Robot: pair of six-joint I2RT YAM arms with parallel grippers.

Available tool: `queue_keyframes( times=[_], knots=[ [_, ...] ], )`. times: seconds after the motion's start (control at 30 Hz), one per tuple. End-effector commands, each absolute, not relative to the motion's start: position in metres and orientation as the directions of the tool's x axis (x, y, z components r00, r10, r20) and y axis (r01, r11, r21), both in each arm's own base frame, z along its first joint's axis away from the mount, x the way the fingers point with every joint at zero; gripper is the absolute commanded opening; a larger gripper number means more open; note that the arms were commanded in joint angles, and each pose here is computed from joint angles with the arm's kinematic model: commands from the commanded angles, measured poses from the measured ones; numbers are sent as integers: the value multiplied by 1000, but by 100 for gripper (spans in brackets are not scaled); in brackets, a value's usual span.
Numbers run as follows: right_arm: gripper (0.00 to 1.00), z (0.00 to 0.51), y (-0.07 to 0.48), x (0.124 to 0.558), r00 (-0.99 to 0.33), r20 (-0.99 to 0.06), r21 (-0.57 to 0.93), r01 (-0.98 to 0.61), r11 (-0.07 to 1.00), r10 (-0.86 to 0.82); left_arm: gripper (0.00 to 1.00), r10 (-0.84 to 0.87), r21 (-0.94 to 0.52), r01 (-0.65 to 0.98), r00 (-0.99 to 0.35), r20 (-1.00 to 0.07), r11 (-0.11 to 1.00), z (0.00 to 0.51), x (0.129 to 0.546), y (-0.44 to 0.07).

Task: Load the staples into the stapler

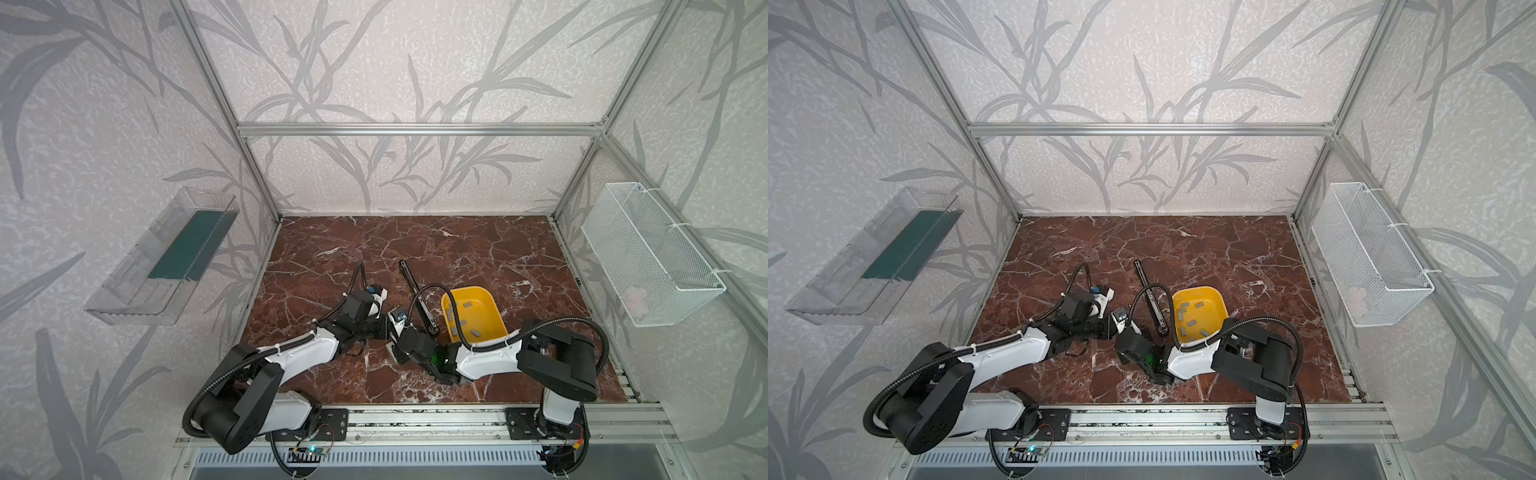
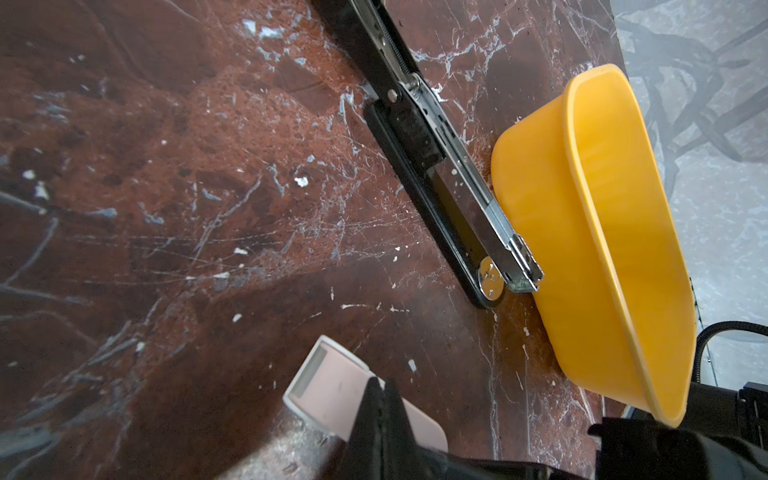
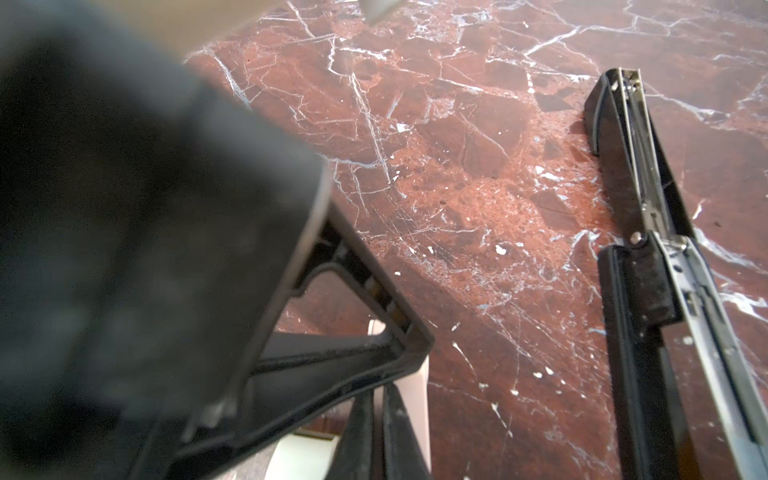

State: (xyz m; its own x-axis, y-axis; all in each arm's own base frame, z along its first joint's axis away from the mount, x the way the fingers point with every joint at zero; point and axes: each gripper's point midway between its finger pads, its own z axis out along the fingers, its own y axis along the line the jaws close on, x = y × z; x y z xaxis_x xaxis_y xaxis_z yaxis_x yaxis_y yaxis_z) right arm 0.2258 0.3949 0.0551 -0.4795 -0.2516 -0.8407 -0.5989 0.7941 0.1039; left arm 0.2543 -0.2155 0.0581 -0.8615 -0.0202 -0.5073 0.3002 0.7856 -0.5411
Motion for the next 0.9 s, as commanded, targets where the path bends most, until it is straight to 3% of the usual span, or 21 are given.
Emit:
queue_keyframes(
  times=[0.0, 0.87],
  knots=[
    [9, 8, 373, 214, -538, -766, 52, -596, 801, -351, 5, -5, -540, 327, -852, -523, 775, 64, 256, -220],
    [8, -18, 373, 214, -561, -746, 51, -584, 810, -358, 5, -5, -540, 327, -853, -522, 775, 65, 256, -220]
  ],
)
